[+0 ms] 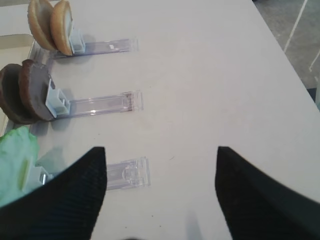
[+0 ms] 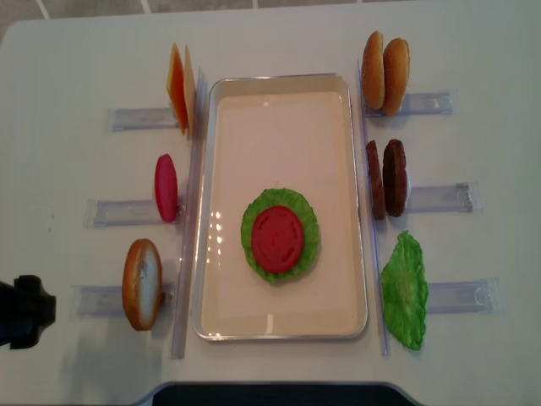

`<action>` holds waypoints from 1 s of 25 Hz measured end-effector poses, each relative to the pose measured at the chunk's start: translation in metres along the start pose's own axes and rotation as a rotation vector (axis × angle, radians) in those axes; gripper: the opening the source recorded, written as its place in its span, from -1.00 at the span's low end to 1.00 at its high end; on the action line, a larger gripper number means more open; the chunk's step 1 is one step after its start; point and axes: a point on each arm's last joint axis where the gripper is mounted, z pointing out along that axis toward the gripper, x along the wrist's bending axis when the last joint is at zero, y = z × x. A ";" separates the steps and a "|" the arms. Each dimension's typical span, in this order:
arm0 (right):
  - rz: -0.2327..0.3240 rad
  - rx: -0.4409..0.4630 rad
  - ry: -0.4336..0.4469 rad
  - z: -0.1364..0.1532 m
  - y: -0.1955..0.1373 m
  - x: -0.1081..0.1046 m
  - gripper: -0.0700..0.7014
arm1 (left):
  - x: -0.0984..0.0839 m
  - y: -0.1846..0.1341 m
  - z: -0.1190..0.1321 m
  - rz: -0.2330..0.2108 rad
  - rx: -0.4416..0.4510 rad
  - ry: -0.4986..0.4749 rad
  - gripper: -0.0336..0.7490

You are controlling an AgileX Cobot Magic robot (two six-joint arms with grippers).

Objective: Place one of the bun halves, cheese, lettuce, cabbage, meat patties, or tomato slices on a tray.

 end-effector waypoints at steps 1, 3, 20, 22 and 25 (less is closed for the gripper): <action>0.000 0.000 0.000 0.000 0.000 0.000 0.41 | 0.001 -0.004 -0.002 -0.003 -0.032 -0.003 0.38; 0.000 0.000 0.000 0.000 0.000 0.000 0.41 | 0.002 -0.012 -0.007 -0.010 -0.078 -0.008 0.36; 0.000 0.000 0.000 0.000 0.000 0.000 0.41 | 0.011 -0.060 -0.043 -0.061 -0.433 -0.031 0.28; 0.000 0.000 0.000 0.000 0.000 0.000 0.41 | 0.012 -0.066 -0.047 -0.076 -0.470 -0.025 0.27; 0.000 0.000 0.000 0.000 0.000 0.000 0.41 | 0.013 -0.074 -0.050 -0.105 -0.513 -0.003 0.27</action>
